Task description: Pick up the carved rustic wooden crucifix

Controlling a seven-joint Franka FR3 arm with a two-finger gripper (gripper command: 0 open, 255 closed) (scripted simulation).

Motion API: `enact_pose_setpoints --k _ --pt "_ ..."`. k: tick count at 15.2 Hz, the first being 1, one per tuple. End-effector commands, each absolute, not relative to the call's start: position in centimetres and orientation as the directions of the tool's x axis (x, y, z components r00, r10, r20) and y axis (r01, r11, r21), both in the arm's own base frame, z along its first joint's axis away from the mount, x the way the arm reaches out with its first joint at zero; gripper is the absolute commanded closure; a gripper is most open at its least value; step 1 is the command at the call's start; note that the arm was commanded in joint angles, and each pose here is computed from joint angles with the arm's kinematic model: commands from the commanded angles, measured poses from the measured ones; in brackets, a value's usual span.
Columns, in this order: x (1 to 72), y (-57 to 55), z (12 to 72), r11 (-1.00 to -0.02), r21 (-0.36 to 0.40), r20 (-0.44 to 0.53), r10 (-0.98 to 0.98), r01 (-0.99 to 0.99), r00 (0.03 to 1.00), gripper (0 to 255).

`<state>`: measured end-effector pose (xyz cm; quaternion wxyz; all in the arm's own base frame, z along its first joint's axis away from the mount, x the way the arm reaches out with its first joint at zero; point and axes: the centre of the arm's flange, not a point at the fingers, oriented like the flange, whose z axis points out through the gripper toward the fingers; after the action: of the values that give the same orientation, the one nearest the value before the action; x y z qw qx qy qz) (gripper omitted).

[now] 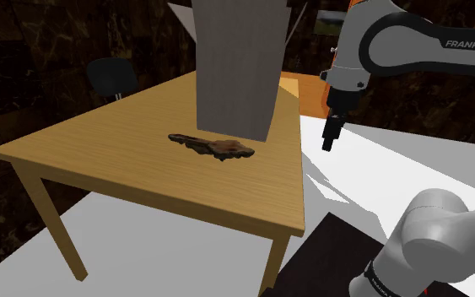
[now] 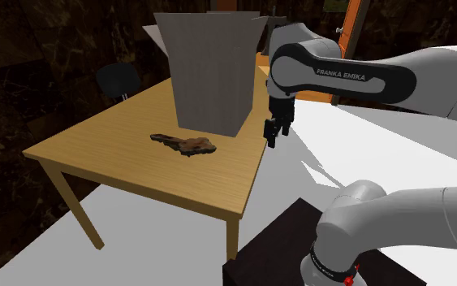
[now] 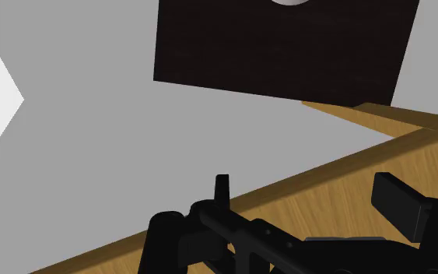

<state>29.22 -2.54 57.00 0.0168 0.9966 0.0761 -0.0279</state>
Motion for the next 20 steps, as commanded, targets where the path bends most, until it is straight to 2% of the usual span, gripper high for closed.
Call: enact_pose_setpoints --k 1,20 --pt "29.2 -2.5 57.0 -0.988 0.029 -0.058 0.151 0.153 0.987 0" --pt "50.0 9.4 54.8 -0.944 -0.083 -0.023 0.322 0.319 0.947 0"
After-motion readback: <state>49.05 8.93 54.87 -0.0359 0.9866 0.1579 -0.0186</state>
